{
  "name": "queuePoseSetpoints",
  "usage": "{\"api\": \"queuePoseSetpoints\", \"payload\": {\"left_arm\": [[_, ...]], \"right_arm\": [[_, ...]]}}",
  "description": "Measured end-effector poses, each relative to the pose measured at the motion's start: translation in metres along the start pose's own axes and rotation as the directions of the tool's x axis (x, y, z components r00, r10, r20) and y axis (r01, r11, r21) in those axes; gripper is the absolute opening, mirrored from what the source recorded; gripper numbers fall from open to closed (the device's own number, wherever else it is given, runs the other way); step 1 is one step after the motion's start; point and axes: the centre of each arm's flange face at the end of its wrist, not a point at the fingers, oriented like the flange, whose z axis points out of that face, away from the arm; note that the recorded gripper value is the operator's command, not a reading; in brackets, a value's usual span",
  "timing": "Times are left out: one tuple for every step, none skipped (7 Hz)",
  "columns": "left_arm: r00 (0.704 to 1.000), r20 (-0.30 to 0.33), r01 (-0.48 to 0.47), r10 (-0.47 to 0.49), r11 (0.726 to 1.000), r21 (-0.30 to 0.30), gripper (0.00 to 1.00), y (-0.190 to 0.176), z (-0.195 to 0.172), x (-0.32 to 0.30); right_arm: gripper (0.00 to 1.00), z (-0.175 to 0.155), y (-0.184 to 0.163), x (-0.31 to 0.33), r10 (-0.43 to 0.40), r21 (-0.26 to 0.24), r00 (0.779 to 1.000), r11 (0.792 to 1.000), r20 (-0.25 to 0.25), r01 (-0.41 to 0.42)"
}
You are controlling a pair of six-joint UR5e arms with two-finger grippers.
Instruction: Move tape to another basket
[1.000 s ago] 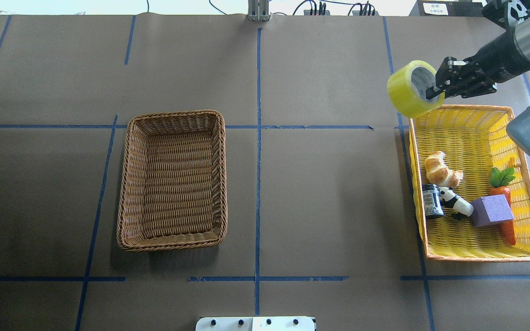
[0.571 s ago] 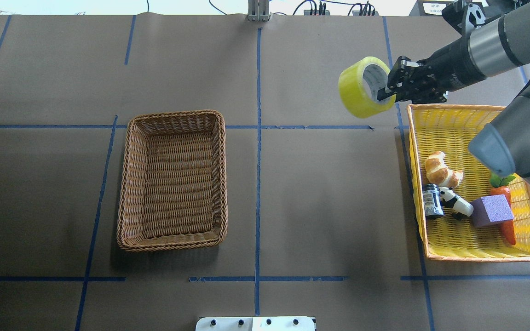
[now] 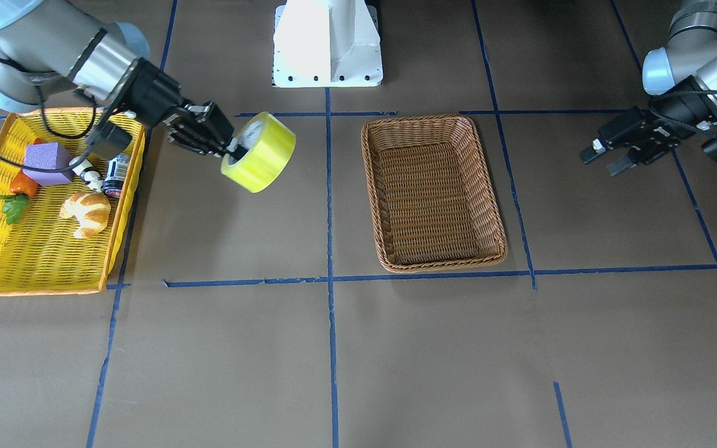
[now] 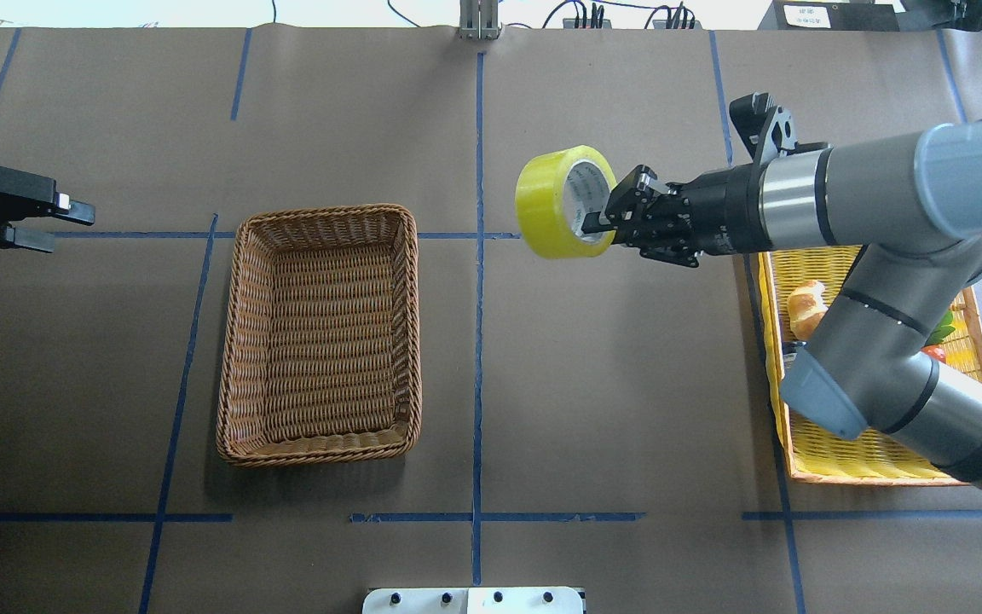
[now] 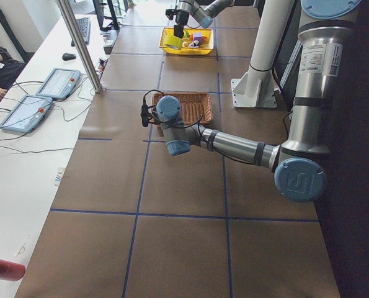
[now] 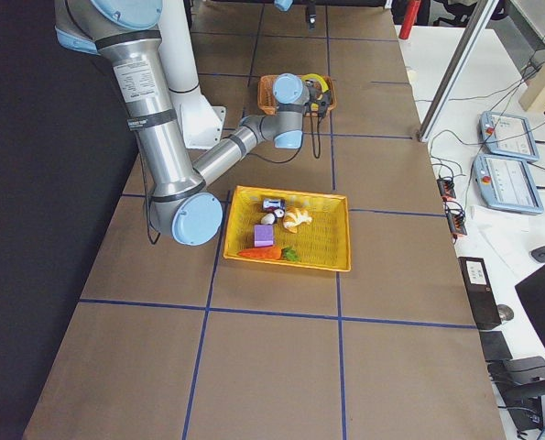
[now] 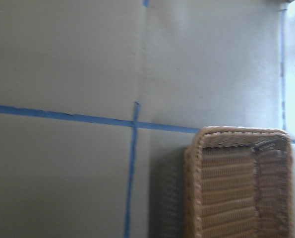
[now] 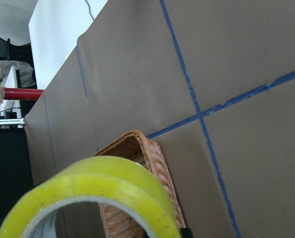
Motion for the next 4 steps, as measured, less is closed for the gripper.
{"api": "queuePoseSetpoints", "payload": {"left_arm": [[0.996, -0.08, 0.041, -0.042, 0.999, -0.01, 1.0, 0.012, 0.005, 0.016], [0.983, -0.163, 0.076, -0.079, 0.997, -0.021, 1.0, 0.026, 0.011, 0.03], [0.962, -0.25, 0.1, -0.106, 0.994, -0.036, 1.0, 0.041, 0.019, 0.043], [0.933, -0.335, 0.115, -0.131, 0.991, -0.067, 1.0, 0.056, 0.028, 0.063]], "right_arm": [[0.01, 0.007, 0.02, 0.0, 0.018, -0.021, 0.998, 1.0, 0.064, -0.017], [0.01, 0.01, 0.035, 0.0, 0.03, -0.051, 0.993, 0.998, 0.111, -0.024], [0.01, 0.01, 0.047, -0.001, 0.031, -0.083, 0.988, 0.996, 0.149, -0.019], [0.0, 0.012, 0.061, 0.0, 0.025, -0.121, 0.981, 0.993, 0.19, -0.002]]}}
